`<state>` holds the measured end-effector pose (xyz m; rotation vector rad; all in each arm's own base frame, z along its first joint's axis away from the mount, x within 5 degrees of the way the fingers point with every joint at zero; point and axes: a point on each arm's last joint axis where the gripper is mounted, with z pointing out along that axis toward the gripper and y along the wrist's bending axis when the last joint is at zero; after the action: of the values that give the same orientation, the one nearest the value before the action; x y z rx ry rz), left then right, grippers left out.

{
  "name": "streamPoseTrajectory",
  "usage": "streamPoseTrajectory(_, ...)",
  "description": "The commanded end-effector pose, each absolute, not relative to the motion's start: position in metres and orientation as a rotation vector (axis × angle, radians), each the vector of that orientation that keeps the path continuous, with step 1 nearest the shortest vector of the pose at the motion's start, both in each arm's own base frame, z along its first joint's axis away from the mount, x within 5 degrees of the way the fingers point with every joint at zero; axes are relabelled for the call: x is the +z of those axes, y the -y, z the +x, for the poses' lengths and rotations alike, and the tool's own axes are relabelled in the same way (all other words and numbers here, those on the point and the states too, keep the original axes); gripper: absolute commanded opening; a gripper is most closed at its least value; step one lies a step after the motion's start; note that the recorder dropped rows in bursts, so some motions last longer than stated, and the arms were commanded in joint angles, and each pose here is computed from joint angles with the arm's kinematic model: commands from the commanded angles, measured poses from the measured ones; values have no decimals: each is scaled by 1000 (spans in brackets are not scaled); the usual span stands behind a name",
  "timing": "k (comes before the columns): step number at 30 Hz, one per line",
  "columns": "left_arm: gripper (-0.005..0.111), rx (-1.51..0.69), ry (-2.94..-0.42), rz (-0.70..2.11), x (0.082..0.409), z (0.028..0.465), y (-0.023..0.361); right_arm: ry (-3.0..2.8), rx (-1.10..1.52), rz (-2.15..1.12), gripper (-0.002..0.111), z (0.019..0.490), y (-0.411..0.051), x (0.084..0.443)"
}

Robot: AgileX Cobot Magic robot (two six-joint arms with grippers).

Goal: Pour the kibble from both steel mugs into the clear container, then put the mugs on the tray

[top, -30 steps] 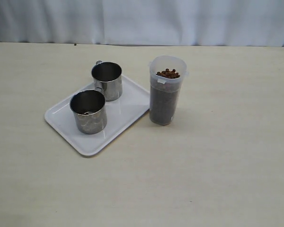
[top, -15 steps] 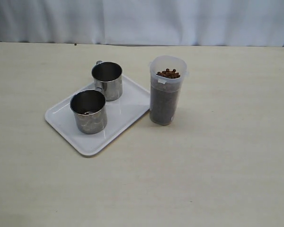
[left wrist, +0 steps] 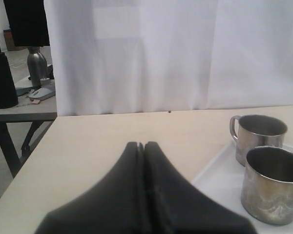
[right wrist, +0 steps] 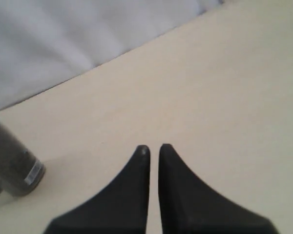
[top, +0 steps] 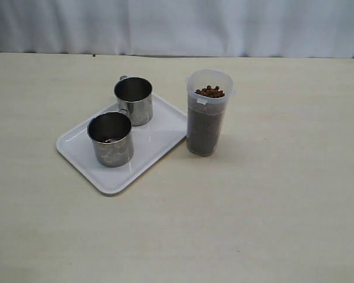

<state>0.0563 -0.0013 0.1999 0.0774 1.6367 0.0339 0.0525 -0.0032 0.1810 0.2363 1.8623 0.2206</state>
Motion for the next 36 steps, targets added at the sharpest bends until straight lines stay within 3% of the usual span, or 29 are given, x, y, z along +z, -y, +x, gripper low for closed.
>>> streamPoseTrajectory(1,0,25,-1624,81,200,56,2,-1741,91,-218,5,54,-10,189)
streamPoseTrajectory(5,0,25,-1624,81,200,56,2,-1716,6,-323,5,54,-11,189)
streamPoseTrajectory(23,0,25,-1624,81,200,56,2,-1766,97,-95,5,54,-6,187)
streamPoseTrajectory(36,0,25,-1624,81,200,56,2,-1766,99,-102,5,54,-6,187)
